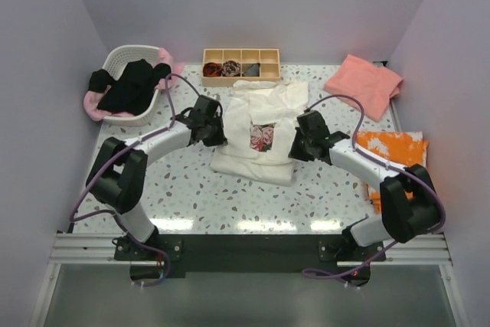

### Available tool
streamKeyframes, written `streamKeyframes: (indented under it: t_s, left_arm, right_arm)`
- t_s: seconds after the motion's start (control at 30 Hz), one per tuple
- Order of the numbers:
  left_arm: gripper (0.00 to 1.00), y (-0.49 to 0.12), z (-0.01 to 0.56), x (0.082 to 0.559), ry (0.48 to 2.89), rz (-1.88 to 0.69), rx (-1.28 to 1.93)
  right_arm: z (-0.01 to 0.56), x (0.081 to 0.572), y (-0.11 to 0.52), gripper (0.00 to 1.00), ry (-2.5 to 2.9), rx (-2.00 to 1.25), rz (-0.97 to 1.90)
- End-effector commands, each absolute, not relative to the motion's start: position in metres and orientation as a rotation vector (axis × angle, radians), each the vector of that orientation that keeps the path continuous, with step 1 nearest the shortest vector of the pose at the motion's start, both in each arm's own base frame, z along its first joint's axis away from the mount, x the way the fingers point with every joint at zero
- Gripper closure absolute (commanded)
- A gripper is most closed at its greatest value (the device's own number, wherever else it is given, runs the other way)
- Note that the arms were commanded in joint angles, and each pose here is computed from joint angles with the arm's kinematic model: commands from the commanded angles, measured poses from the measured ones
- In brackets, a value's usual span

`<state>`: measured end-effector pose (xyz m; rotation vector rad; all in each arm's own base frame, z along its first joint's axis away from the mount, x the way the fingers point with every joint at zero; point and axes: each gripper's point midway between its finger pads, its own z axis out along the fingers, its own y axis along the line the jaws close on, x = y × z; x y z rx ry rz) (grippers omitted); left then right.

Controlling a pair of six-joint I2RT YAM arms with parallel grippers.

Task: Fold and stack the t-shirts
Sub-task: Fold the folded rectangular tshirt in 1/3 of the way

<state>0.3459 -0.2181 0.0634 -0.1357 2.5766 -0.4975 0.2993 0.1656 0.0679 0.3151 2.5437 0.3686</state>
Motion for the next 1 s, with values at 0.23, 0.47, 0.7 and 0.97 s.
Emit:
streamKeyframes:
  t_s: [0.23, 0.47, 0.7, 0.97]
  left_arm:
    - [1.00, -0.222, 0.069, 0.386, 2.501, -0.533, -0.134]
    - [0.71, -0.218, 0.081, 0.399, 2.444, -0.515, -0.101]
    - [0.56, -0.192, 0.119, 0.400, 2.334, -0.394, -0.133]
    - [0.57, -0.219, 0.104, 0.344, 2.446, -0.668, 0.036]
  right_arm:
    - [0.070, 0.340, 0.164, 1.00, 2.462, 0.319, 0.335]
    - [0.079, 0.355, 0.158, 0.48, 2.410, 0.278, 0.293]
    - [0.123, 0.356, 0.167, 0.27, 2.324, 0.184, 0.391]
    - [0.109, 0.328, 0.205, 0.29, 2.459, 0.105, 0.635]
